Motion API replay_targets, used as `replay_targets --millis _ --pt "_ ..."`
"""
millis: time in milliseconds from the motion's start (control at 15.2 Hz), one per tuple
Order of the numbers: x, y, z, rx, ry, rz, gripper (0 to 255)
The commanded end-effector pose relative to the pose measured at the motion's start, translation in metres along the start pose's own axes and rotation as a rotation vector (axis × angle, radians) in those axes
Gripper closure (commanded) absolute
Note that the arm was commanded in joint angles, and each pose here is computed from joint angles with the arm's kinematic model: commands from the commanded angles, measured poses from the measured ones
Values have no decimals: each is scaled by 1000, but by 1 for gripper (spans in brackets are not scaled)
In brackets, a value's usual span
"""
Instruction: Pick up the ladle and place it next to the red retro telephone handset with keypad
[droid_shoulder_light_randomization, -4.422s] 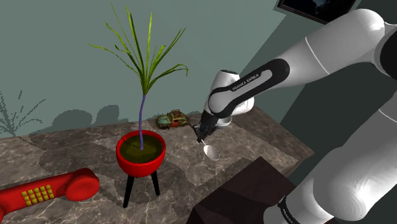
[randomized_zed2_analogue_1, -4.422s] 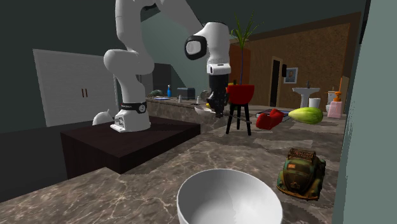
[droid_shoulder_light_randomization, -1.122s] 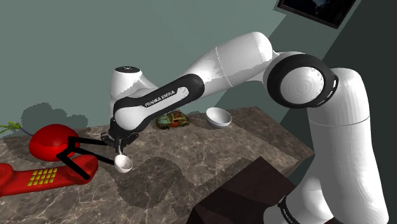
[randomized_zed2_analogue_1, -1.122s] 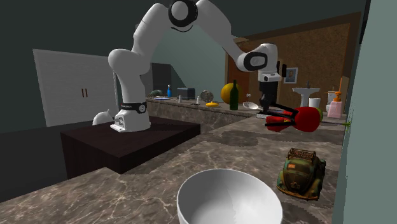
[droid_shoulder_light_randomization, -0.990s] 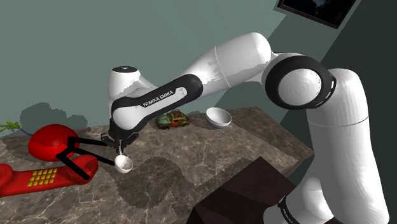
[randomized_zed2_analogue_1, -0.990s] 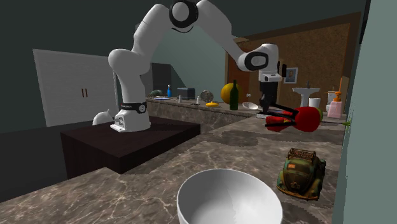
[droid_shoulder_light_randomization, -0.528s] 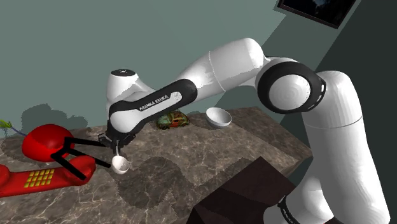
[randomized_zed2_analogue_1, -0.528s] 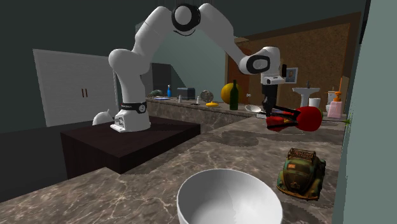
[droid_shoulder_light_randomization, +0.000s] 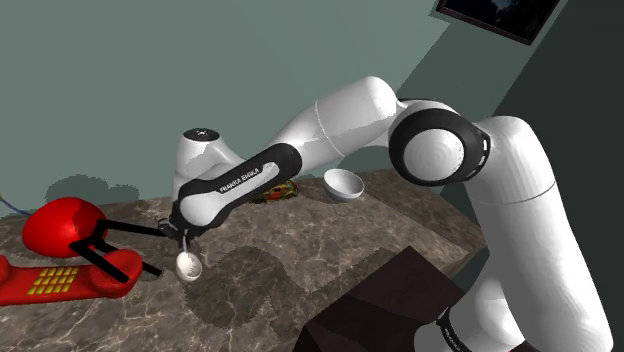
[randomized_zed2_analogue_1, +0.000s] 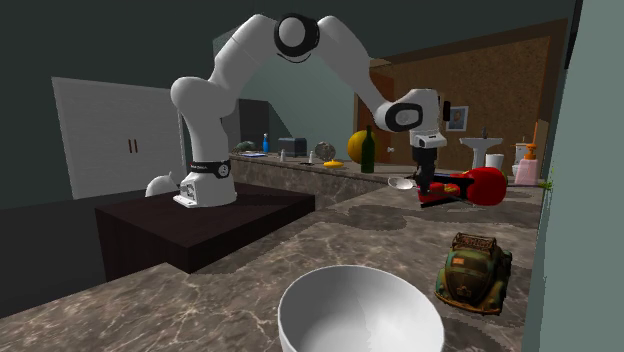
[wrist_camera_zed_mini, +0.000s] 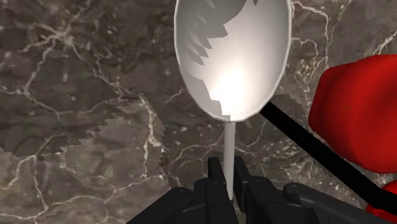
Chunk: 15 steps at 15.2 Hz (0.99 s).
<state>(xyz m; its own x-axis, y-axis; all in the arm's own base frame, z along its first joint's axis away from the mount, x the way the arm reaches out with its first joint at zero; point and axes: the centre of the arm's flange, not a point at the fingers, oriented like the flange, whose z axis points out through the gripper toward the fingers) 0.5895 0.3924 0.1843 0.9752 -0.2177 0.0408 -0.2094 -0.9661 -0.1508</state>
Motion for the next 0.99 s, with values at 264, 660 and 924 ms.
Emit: replay_targets --millis 264,660,924 --pt "-27 1 48 -37 -68 -17 0" --pt "-24 6 12 -39 -69 -17 0" --pt "-23 6 2 -39 -69 -17 0"
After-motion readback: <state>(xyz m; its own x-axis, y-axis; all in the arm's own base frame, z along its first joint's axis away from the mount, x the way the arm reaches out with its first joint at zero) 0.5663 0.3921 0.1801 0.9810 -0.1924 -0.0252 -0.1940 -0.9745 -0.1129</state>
